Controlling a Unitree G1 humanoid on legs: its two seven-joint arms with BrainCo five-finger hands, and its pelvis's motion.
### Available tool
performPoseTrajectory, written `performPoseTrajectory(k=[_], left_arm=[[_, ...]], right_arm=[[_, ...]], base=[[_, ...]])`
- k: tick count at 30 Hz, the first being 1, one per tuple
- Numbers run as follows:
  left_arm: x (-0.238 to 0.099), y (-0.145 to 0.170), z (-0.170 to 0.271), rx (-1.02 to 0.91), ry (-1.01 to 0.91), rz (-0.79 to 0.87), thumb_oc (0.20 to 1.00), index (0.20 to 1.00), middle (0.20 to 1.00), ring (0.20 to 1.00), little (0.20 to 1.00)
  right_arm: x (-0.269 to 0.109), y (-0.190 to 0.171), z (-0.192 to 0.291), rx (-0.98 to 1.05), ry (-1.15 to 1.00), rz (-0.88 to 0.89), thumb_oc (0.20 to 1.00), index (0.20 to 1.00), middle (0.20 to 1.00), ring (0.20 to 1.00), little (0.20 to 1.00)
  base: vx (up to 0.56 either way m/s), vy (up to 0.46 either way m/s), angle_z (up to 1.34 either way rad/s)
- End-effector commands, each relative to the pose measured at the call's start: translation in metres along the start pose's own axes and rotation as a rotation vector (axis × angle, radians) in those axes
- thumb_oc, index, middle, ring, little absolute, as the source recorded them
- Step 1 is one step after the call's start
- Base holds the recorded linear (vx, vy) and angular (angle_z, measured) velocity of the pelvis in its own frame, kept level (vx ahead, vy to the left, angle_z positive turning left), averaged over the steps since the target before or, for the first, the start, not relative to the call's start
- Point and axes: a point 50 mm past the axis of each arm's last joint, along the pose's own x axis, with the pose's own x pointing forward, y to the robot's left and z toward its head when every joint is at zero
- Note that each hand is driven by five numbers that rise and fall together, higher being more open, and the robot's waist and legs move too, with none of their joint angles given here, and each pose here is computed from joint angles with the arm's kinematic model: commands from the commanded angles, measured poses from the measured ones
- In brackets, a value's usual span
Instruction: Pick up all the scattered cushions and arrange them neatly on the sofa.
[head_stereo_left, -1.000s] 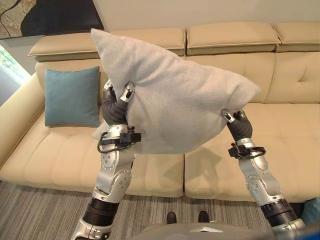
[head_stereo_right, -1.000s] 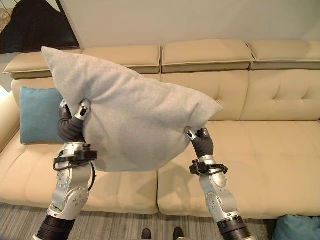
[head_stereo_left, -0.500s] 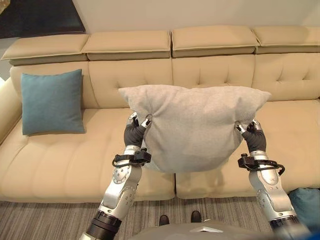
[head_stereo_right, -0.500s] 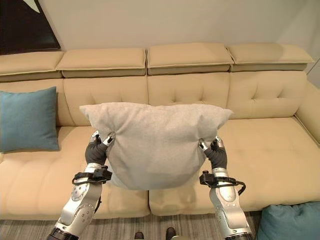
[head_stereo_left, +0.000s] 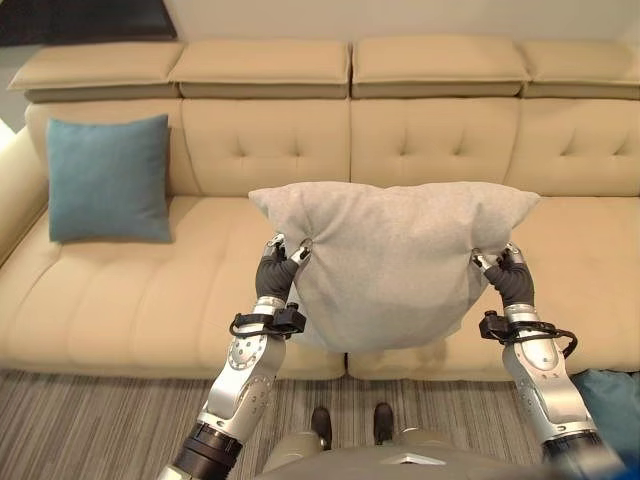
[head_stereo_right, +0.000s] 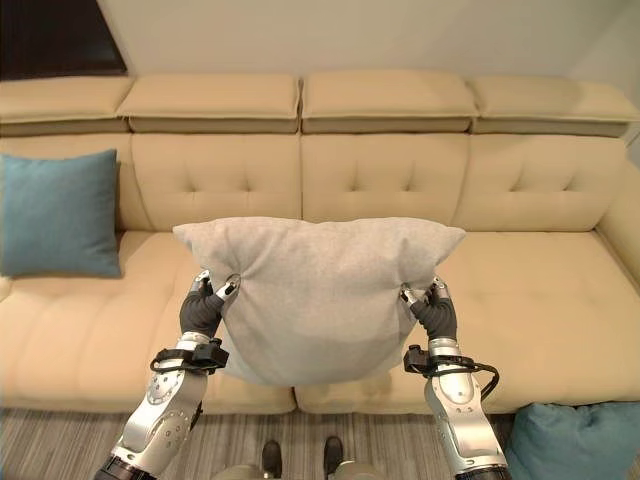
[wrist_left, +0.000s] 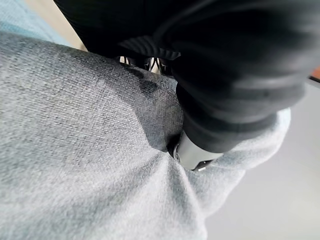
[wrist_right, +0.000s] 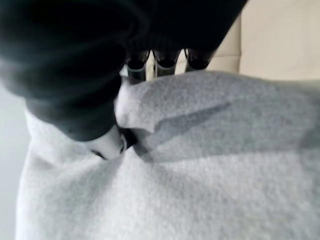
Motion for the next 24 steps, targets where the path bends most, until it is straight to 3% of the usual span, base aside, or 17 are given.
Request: performPoseTrajectory(k=[1,13,24], left_arm=[[0.009,-0.021,0.027,0.008,-0.151,-0.143,0.200,0.200,0.200,0.200,0.200],[0.011,-0.016,0.039,0.072,-0.197,-0.135,0.200,0.200,0.200,0.200,0.200],[0.014,-0.029,0.034,0.017,-0.188,-0.189,0.200,0.200,0.200,0.200,0.200]], right_arm=[[0.017,0.026,0.051,0.024,-0.283,0.106,0.200,0.200,0.200,0.200,0.200],[0.024,0.058,0.060,0.073,-0.322,0.213,0.200,0.200,0.200,0.200,0.200],[0.021,0.041,0.055,0.018,-0.300,0.184,0.200,0.200,0.200,0.200,0.200]], base=[[0.23,0.135,-0.22],[0.12,0.149,-0.41],[0.19,-0.149,0.11]])
